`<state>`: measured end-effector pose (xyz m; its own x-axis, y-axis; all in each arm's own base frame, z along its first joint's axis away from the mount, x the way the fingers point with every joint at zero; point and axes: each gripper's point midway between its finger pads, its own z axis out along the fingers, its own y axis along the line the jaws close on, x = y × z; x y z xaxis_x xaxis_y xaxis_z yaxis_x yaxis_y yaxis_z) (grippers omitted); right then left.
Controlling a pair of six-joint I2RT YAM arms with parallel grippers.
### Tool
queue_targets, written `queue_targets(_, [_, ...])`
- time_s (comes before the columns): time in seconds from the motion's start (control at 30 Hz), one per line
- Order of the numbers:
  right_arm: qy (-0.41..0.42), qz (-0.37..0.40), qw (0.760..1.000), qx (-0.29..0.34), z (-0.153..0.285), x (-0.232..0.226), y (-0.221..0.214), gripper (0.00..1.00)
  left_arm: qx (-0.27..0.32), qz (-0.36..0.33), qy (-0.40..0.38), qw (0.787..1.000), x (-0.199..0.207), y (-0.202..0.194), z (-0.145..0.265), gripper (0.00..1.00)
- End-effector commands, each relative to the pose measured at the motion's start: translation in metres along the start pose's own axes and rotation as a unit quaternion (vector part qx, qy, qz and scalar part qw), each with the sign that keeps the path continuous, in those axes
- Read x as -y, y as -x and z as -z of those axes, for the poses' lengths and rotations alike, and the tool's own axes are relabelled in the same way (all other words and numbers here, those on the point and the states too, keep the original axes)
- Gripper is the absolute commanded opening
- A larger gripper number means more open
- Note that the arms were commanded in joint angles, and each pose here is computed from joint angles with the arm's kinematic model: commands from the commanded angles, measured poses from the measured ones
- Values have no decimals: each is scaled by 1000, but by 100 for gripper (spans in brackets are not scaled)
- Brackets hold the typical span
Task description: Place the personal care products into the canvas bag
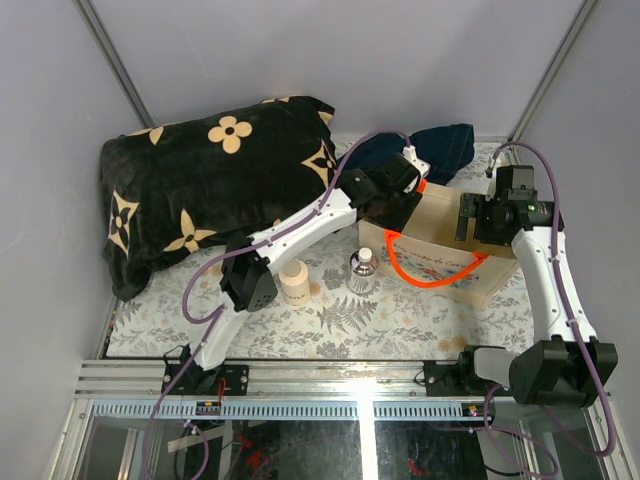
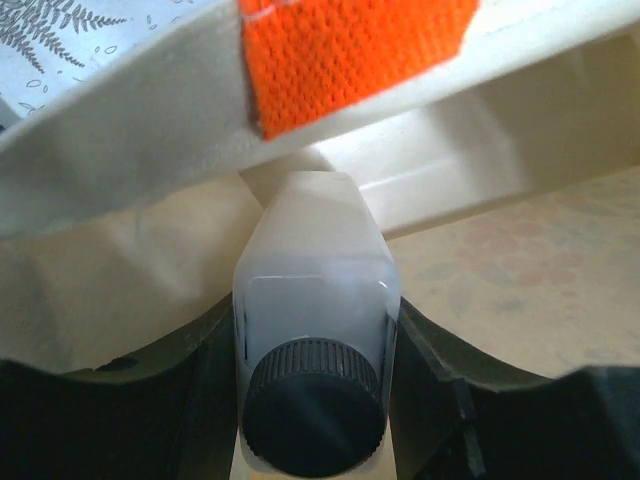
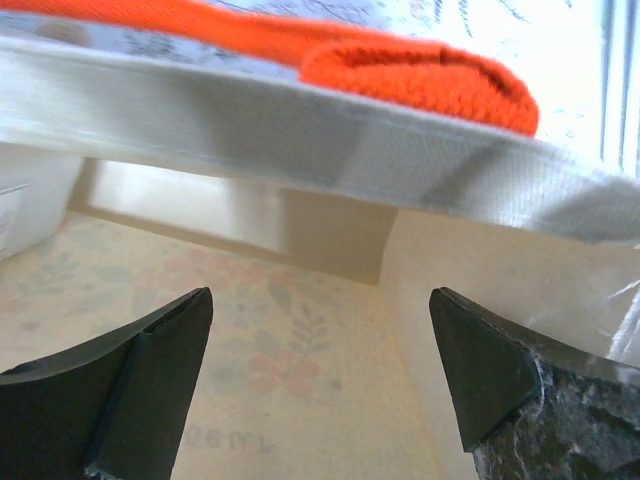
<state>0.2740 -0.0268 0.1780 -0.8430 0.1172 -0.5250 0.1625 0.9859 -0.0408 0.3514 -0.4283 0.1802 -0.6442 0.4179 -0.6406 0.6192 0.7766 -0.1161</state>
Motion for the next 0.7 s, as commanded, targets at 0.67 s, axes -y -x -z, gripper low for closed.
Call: queue_targets(0.67, [58, 35, 967, 245, 113, -15, 81, 100, 12, 31, 104, 994, -73, 5, -20, 20])
